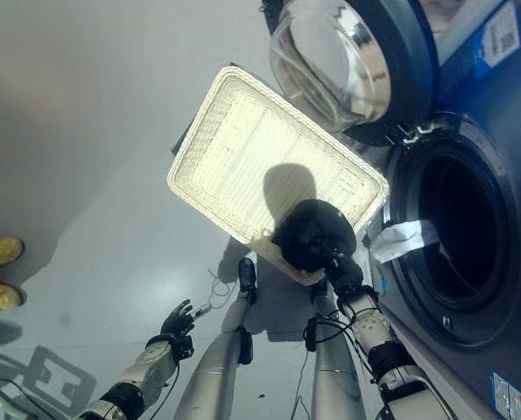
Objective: Put the clothes into the washing machine.
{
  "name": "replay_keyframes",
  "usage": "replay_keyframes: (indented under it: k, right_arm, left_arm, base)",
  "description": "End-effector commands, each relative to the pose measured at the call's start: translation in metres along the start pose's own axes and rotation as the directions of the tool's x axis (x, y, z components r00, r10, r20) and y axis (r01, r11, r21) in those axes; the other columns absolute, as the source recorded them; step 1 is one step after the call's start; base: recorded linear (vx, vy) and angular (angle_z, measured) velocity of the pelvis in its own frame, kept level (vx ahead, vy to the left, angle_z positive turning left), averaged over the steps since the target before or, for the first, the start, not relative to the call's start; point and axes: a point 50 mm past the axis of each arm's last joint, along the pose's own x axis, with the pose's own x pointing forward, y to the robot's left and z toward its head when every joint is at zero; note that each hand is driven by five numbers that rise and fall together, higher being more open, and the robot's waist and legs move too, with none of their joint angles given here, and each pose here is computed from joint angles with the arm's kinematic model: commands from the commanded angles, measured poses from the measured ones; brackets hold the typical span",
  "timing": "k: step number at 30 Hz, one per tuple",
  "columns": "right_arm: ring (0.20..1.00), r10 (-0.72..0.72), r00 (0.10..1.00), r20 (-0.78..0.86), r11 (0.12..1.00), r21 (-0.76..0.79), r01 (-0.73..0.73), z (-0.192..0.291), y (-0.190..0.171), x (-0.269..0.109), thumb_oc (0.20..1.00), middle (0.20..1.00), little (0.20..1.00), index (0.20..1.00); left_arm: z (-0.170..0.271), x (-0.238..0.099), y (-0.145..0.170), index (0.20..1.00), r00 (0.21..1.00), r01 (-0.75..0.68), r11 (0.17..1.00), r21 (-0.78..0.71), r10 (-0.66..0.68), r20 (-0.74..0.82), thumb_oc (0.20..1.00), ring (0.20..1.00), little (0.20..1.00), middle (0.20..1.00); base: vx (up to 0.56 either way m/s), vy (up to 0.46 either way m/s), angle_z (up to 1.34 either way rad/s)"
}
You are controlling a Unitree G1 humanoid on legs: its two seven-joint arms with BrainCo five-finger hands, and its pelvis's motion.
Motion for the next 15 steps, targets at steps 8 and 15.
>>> replay_keyframes:
  k: [8,15]
  right_arm:
    - [0.2,0.049,0.863,0.502,0.879,0.389,-0.277,0.071,-0.004,-0.026,0.2,0.2,0.2,0.2]
    - [0.2,-0.167,0.593,0.787,0.856,0.415,-0.309,0.185,0.029,-0.05,0.2,0.2,0.2,0.2]
  left_arm:
    - [-0.03,-0.011,0.043,1.0,0.993,-0.104,0.995,0.014,0.104,-0.05,1.0,1.0,1.0,1.0]
    - [-0.027,-0.01,0.057,1.0,0.99,-0.12,0.991,0.052,0.123,-0.065,1.0,1.0,1.0,1.0]
  base:
    - [-0.01,-0.001,-0.28]
    - [0.04,-0.08,-0.08]
